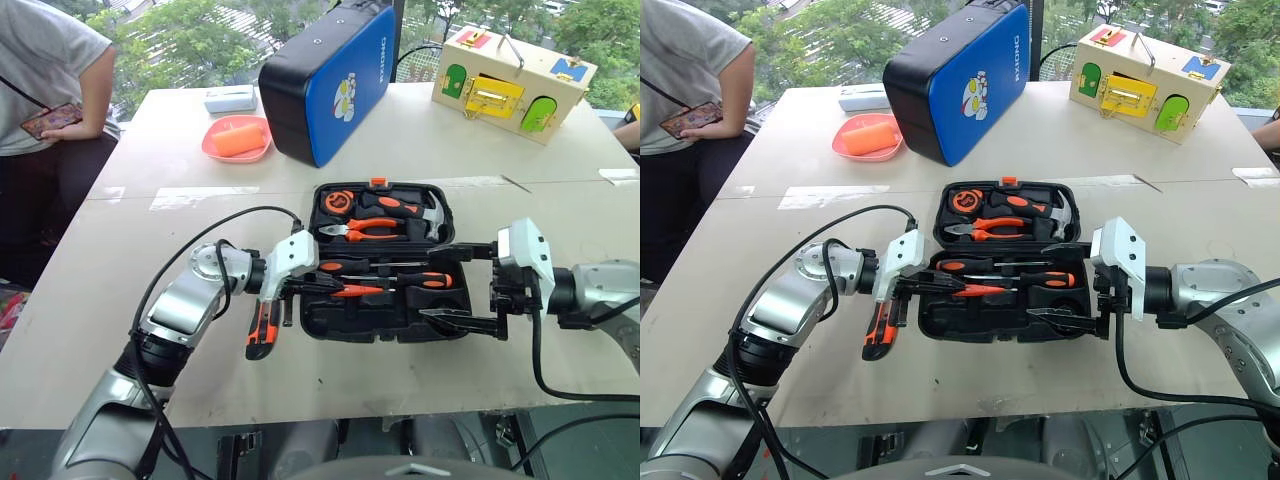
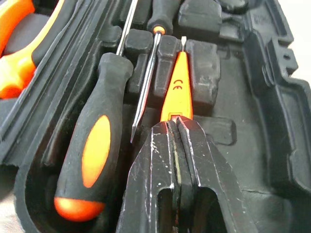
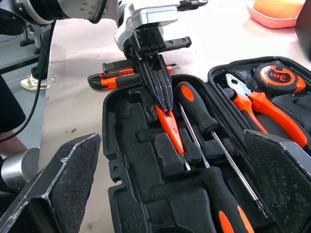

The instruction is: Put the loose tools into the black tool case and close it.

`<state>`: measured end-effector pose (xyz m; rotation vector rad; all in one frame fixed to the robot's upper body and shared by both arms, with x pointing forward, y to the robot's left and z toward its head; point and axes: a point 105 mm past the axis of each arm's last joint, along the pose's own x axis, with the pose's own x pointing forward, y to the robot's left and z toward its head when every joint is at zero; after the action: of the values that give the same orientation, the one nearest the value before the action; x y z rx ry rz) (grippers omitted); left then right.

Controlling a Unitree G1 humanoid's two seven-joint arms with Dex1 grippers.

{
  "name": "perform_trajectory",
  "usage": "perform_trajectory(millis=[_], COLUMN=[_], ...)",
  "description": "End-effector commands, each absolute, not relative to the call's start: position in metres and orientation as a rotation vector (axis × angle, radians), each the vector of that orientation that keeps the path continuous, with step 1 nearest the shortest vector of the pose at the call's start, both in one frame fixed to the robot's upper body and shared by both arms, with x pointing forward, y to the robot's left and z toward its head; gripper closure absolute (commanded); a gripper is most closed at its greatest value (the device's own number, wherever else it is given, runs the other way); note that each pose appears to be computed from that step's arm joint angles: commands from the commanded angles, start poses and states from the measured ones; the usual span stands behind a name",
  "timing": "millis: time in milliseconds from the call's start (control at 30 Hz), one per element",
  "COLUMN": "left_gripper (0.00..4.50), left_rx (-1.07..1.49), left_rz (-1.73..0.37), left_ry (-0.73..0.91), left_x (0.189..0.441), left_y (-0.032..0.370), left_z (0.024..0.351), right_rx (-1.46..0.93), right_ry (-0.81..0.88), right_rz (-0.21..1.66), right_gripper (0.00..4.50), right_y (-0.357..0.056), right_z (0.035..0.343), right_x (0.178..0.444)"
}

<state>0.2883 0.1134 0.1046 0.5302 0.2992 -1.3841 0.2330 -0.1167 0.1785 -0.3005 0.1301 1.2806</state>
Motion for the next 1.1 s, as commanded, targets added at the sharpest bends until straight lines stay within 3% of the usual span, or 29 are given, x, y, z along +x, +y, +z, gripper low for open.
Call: perform_trajectory(millis=[33, 467, 767, 933, 1100], left_gripper=[4.44, 4.44, 4.44, 4.44, 4.44], left_rx=[0.590, 0.665, 0.730, 0.580, 0.442], left_rz=[-1.342, -1.365, -1.364, -1.336, -1.141], left_ry=[0.433, 0.412, 0.405, 0.257, 0.197], left_x=[0.287, 0.272, 0.277, 0.281, 0.276], left_y=[0.128, 0.134, 0.140, 0.133, 0.166], left_z=[0.072, 0.061, 0.067, 0.116, 0.170], right_rx=[-0.321, -0.314, -0.306, -0.306, -0.322], right_ry=[0.094, 0.100, 0.096, 0.079, 0.006], right_rz=[1.285, 1.276, 1.278, 1.301, 1.356], right_gripper=[0.00, 0.00, 0.00, 0.00, 0.00], right_y=[-0.114, -0.115, -0.113, -0.110, -0.104], right_z=[0.186, 0.183, 0.181, 0.184, 0.200], right_x=[0.230, 0.234, 0.236, 0.240, 0.247])
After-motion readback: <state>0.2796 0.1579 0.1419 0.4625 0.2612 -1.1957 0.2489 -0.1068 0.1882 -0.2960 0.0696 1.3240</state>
